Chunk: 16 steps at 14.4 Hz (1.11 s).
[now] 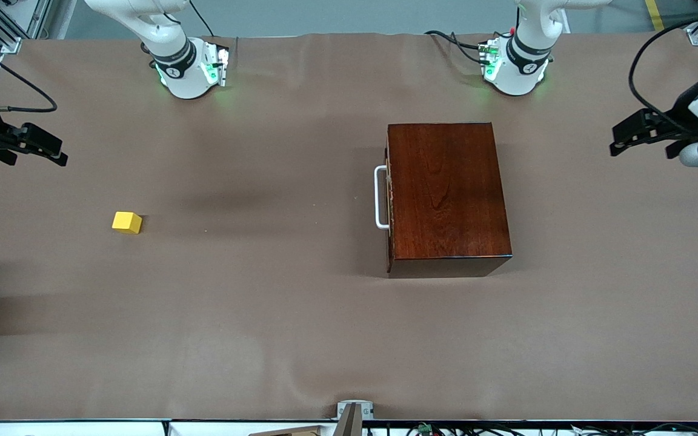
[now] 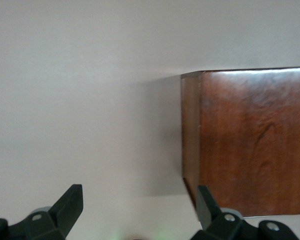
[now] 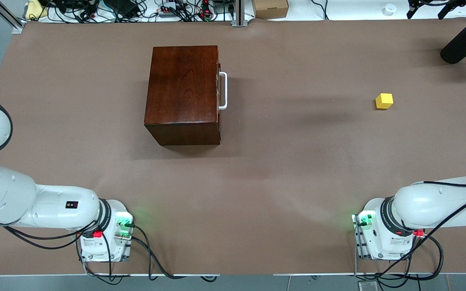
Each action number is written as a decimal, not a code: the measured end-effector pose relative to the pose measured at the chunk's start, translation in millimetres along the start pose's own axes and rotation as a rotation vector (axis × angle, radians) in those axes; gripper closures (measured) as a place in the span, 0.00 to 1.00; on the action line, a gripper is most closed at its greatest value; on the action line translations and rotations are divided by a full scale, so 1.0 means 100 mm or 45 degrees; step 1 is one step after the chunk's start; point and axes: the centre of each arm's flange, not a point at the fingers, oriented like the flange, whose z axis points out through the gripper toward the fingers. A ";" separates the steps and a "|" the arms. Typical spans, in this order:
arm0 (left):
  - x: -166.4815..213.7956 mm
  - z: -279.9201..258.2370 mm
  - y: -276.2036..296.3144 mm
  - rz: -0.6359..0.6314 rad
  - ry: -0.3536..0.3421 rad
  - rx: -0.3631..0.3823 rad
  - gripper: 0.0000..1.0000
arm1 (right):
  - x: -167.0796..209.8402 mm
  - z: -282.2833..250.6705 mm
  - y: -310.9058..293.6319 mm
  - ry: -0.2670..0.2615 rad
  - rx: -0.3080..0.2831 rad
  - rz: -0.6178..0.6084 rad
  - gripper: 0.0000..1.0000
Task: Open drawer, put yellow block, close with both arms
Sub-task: 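Move the left gripper to the white drawer handle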
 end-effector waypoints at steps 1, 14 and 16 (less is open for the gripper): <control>0.03 0.04 0.14 -0.016 -0.008 -0.005 0.00 | 0.00 0.00 0.00 0.000 0.000 0.000 0.00; 0.10 0.80 2.87 -0.247 0.028 -0.041 0.00 | 0.00 0.00 -0.01 0.000 0.000 -0.002 0.00; 0.04 1.04 3.33 -0.261 0.081 -0.053 0.00 | 0.00 0.00 -0.01 0.000 0.000 -0.002 0.00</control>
